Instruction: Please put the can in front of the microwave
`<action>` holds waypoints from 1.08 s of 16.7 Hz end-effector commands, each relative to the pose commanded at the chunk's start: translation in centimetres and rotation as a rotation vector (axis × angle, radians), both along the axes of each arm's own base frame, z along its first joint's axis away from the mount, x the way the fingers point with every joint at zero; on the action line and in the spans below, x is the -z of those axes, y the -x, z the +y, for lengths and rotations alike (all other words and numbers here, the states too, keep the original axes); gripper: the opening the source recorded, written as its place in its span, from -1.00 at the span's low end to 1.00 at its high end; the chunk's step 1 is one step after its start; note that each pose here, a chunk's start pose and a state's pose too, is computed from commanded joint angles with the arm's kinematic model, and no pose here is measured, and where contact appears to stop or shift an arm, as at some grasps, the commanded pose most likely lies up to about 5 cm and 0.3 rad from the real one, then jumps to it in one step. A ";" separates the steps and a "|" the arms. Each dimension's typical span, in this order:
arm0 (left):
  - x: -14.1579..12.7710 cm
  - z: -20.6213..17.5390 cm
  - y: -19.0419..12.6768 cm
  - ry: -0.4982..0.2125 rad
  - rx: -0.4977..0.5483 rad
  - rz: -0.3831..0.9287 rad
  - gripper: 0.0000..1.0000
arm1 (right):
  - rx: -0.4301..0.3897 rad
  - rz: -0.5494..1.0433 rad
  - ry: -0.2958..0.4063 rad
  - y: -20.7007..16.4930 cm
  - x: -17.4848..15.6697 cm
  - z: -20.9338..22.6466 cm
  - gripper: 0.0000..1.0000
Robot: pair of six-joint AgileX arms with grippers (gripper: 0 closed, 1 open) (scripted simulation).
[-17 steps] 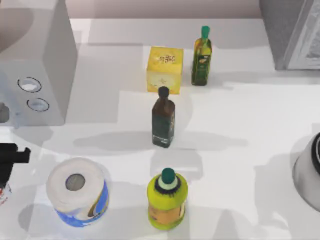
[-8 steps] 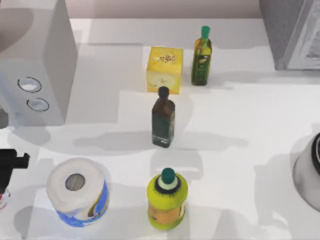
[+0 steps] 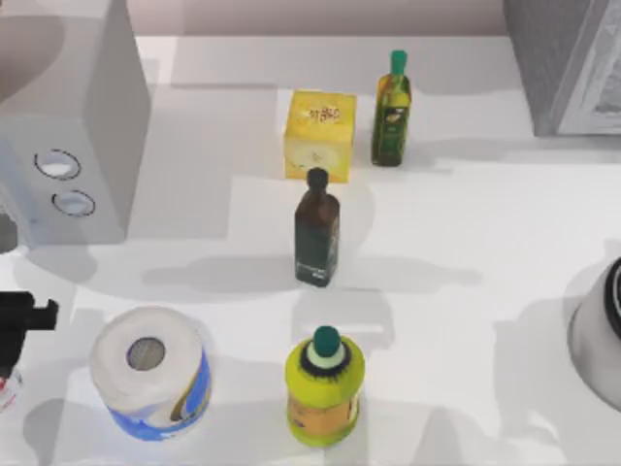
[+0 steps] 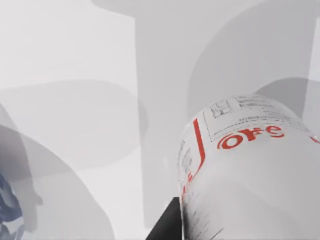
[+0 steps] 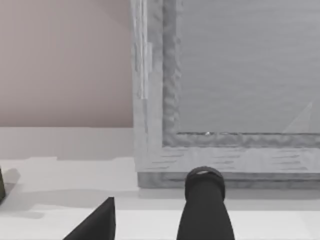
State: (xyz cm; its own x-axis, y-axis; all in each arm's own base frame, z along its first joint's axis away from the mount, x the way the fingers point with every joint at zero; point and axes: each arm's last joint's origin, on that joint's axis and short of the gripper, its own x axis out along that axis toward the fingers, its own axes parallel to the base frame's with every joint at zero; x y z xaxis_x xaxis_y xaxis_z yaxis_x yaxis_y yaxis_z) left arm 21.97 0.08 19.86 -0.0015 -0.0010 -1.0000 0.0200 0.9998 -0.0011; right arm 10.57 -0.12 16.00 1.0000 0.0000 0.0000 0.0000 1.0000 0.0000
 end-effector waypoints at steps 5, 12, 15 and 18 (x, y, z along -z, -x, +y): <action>0.0 0.0 0.0 0.000 0.000 0.000 -0.10 | 0.000 0.000 0.000 0.0 0.0 0.0 1.00; 0.0 0.0 0.0 0.000 0.000 0.000 0.96 | 0.000 0.000 0.000 0.0 0.0 0.0 1.00; 0.0 0.0 0.0 0.000 0.000 0.000 1.00 | 0.000 0.000 0.000 0.0 0.0 0.0 1.00; 0.0 0.0 0.0 0.000 0.000 0.000 1.00 | 0.000 0.000 0.000 0.0 0.0 0.0 1.00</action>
State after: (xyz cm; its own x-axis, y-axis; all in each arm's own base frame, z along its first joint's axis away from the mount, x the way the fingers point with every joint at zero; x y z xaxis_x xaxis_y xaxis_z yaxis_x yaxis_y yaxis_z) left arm 21.97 0.08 19.86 -0.0015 -0.0010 -1.0000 0.0200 0.9998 -0.0011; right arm 10.57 -0.12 16.00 1.0000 0.0000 0.0000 0.0000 1.0000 0.0000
